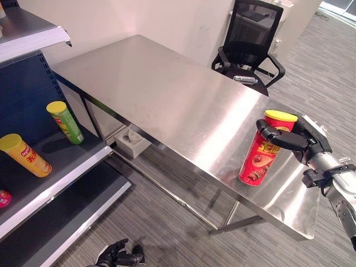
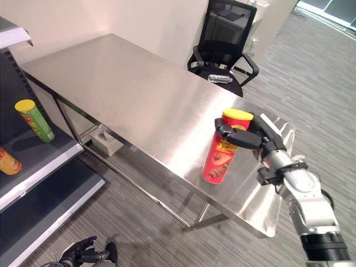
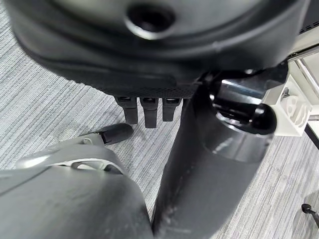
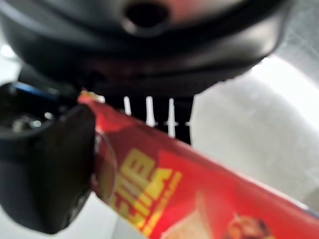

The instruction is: Put the goods on the table back onto the shelves and tidy them up.

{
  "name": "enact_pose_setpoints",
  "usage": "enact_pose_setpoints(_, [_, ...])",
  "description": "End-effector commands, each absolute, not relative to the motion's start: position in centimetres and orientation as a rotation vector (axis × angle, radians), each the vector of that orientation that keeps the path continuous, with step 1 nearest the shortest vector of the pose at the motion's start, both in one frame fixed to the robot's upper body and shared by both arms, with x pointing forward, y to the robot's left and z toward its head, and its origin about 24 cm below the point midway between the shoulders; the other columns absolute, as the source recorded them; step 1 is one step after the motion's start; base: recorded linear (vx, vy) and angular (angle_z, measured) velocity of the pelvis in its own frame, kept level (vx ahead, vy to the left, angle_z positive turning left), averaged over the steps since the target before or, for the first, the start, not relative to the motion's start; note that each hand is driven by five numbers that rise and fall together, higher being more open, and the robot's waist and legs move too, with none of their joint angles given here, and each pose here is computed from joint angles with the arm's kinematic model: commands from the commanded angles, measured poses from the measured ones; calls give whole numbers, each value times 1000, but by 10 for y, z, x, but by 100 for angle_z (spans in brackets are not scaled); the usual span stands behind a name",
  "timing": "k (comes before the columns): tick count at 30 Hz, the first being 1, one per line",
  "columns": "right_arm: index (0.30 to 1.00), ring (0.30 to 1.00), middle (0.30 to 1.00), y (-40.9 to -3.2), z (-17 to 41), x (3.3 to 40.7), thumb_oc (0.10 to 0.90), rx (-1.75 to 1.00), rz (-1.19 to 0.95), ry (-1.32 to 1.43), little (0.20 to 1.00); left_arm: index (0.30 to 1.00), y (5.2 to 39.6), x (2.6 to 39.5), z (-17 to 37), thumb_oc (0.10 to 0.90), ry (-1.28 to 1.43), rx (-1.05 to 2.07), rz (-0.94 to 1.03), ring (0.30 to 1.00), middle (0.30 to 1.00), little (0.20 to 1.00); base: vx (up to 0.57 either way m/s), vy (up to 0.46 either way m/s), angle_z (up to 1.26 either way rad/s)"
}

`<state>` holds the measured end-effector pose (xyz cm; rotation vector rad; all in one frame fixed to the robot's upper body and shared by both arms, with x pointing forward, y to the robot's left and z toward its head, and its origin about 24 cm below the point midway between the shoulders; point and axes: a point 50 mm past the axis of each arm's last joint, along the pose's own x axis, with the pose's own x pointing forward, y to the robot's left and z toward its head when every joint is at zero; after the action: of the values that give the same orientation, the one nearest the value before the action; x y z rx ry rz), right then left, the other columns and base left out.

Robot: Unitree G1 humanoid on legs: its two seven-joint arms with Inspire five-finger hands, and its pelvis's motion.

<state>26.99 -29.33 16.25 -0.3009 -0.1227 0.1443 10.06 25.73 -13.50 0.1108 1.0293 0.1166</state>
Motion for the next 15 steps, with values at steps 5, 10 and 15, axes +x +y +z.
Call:
enact_pose_setpoints(5, [300,300,300,-293,258,278,400,-352,10,-546,300,900,258,114,-130,800,983,135,106,900,900,900,-8,-22,3])
enact_pose_setpoints(10, [300,300,300,-278,272,279,400,-284,3,-675,300,900,261,114,-129,800,976,129,139,900,900,900,-28,-84,15])
enact_pose_setpoints(15, [300,300,300,-241,302,269,400,-169,64,-939,300,900,264,110,-130,800,982,116,186,900,900,900,-86,-135,26])
